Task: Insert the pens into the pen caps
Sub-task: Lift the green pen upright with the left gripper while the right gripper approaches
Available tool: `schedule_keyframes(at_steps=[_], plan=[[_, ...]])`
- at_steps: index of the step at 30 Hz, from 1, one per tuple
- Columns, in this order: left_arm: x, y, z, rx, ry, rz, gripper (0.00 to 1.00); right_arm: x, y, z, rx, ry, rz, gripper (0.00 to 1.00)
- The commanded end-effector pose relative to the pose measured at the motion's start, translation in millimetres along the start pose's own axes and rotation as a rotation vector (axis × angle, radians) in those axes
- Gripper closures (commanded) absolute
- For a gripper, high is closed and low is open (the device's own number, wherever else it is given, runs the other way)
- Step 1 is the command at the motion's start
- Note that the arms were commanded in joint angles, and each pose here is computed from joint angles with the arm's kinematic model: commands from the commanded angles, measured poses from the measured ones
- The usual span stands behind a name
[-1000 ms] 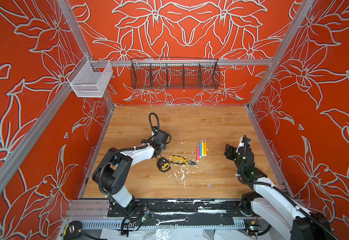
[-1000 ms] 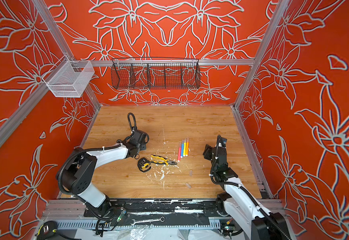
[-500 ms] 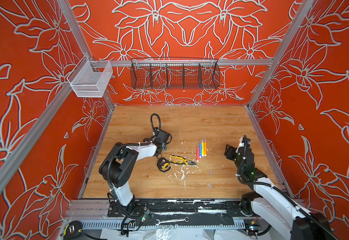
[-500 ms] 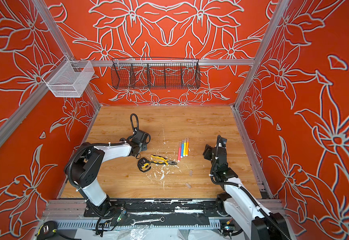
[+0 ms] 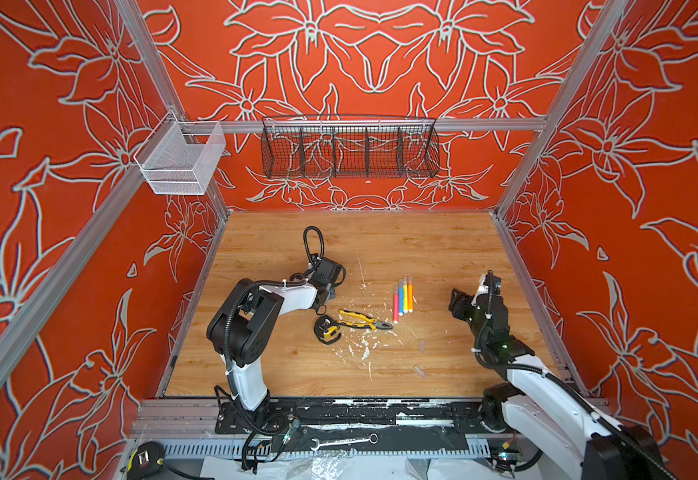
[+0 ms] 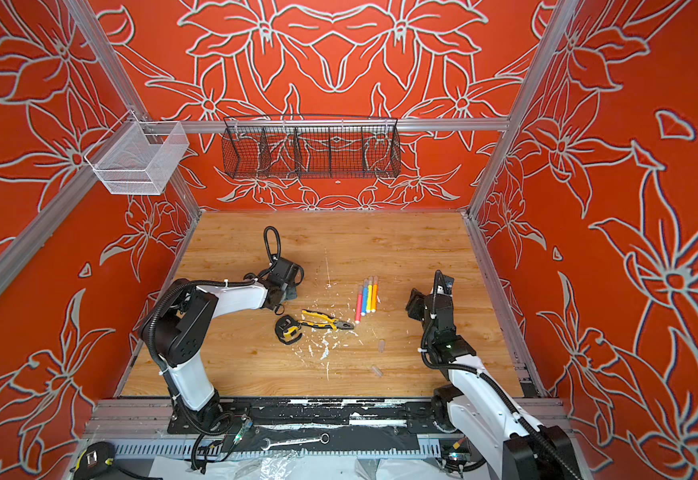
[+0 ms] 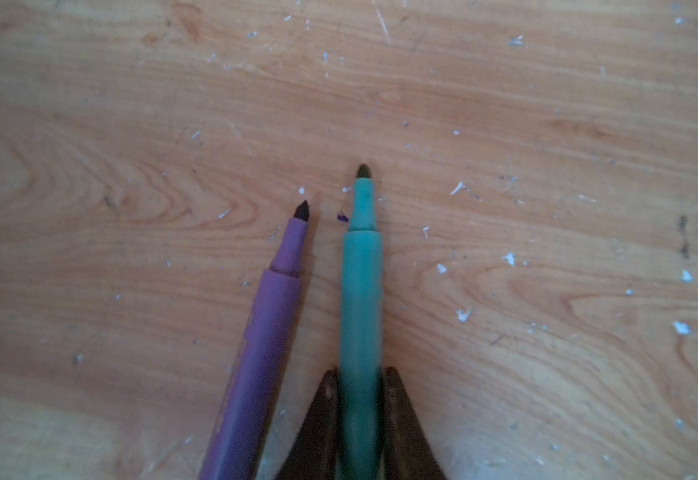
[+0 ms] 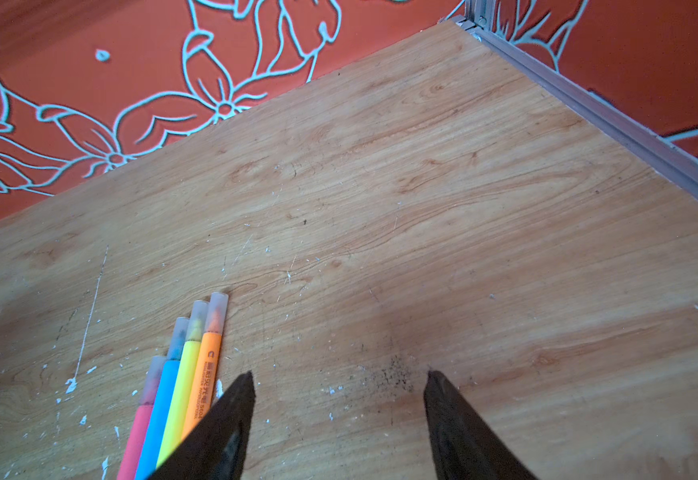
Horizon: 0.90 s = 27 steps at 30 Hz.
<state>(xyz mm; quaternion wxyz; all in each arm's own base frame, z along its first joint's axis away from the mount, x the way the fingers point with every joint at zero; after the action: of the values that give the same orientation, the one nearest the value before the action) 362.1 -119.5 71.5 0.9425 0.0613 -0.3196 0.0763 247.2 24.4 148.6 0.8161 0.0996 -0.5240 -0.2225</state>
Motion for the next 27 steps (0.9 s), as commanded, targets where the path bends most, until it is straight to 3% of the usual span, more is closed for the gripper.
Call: schedule_keyframes(at_steps=[1, 5, 10, 18, 27], plan=[[-14, 6, -10, 0.024, 0.066, -0.01, 0.92, -1, -2, 0, 0.009, -0.009, -0.014, 0.33], [-8, 4, -2, -0.005, 0.053, -0.008, 1.0, -1, -2, 1, 0.009, -0.011, -0.019, 0.34], [29, -6, 41, -0.145, -0.03, -0.014, 1.0, 3, 3, 9, 0.041, 0.001, -0.064, 0.35], [89, -17, 161, -0.513, -0.349, -0.018, 1.0, 36, 47, 48, 0.318, -0.002, -0.174, 0.35], [67, -23, 239, -0.769, -0.664, -0.267, 1.0, 58, 138, 103, 0.789, 0.035, -0.195, 0.31]])
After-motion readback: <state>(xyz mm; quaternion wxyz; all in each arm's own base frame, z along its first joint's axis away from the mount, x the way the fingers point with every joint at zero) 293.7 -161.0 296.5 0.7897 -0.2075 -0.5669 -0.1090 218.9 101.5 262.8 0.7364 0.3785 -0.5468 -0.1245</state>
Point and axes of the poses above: each gripper's point midway between its finger pads, its own z axis back along the fingers, its own y axis along the line the jaws close on, x = y × z, the point moved 6 cm from there along z, back along the fingers, and after that the axes turned 6 degrees about -z, right-handed, at the moved point
